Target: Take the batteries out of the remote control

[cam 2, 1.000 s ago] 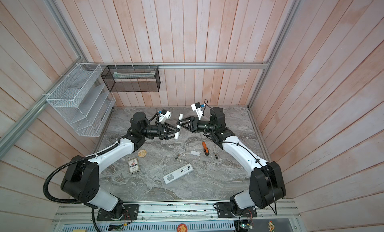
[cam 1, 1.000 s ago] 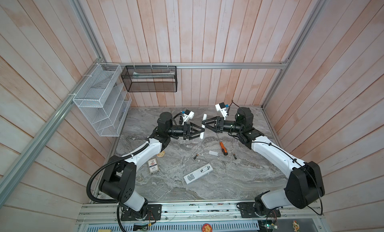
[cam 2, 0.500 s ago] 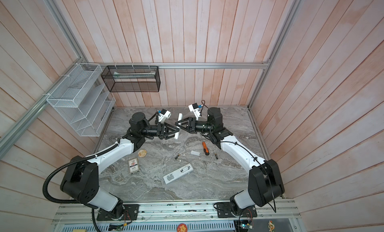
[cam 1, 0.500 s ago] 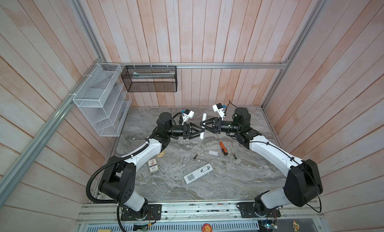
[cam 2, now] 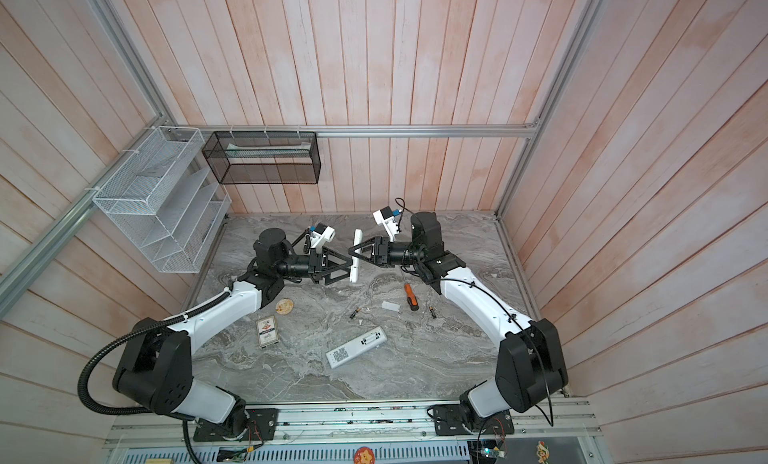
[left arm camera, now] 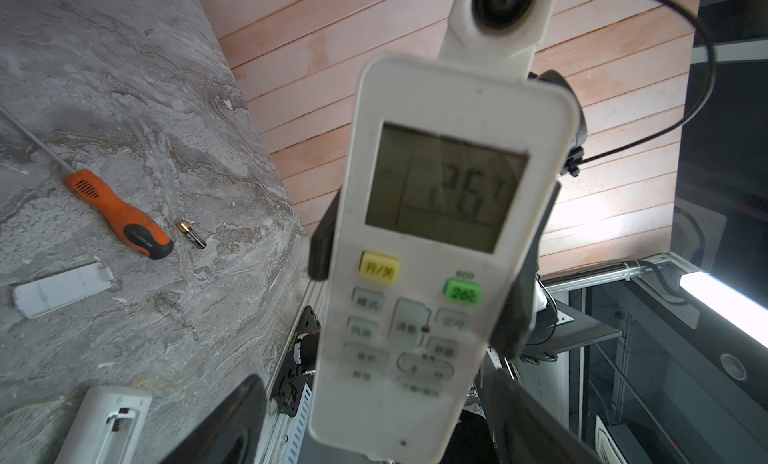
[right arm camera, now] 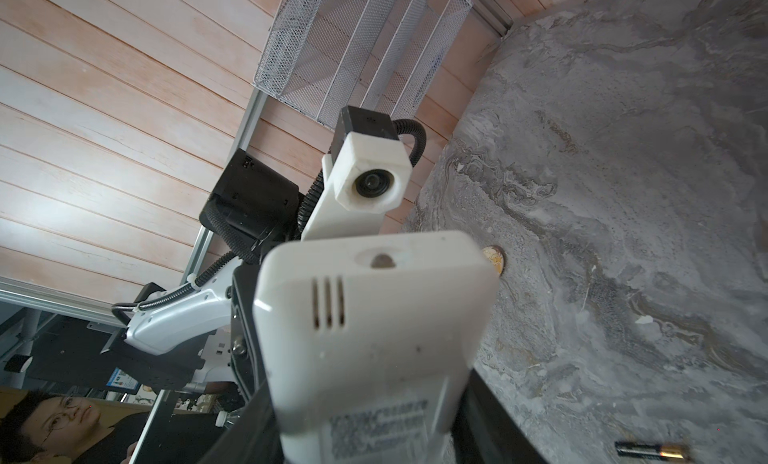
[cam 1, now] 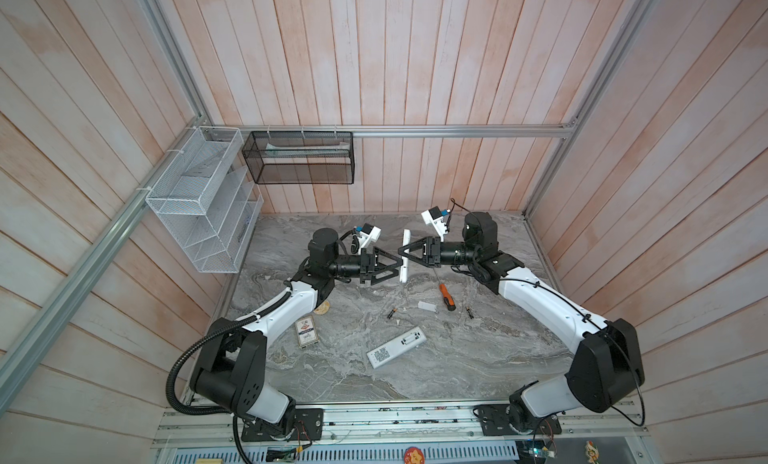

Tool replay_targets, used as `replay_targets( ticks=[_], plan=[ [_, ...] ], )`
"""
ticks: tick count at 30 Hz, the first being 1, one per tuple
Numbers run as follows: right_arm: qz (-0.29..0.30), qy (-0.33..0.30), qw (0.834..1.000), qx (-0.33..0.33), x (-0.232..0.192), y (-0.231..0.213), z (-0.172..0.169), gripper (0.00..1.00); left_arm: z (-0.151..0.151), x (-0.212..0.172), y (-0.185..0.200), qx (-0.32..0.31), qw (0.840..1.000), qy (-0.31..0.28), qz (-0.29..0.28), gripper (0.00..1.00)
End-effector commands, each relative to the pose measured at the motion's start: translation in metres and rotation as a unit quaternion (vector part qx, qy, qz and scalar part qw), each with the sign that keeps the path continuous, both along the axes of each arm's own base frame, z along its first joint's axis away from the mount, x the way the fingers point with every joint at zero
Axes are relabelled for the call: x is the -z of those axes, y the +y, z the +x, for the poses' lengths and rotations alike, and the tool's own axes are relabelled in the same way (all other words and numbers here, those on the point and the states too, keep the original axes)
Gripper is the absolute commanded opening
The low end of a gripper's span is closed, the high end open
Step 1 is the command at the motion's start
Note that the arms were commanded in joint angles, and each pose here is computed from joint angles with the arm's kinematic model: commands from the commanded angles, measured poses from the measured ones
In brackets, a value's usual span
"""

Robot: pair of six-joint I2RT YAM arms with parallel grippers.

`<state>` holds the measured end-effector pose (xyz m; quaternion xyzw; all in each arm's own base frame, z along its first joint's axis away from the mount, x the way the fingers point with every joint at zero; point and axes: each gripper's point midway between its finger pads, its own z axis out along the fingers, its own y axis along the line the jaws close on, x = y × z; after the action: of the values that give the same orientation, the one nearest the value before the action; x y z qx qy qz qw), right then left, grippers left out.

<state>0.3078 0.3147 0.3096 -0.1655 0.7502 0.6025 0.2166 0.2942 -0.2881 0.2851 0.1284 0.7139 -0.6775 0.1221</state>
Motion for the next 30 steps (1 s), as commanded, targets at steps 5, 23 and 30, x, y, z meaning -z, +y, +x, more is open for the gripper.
replay_targets(
  ticks=[5,23,30],
  plan=[
    [-0.162,-0.049,0.986,0.005,0.045,-0.007,0.011,0.4,0.003,0.001,0.037,-0.044,0.999,-0.016,0.013,0.91],
    [-0.458,-0.198,0.859,-0.112,0.148,0.016,-0.026,0.34,-0.001,0.074,0.05,-0.05,0.997,0.033,0.057,0.8],
    [-0.432,-0.197,0.872,-0.12,0.136,0.03,-0.034,0.33,-0.001,0.091,0.056,-0.063,0.995,0.044,0.06,0.76]
  ],
)
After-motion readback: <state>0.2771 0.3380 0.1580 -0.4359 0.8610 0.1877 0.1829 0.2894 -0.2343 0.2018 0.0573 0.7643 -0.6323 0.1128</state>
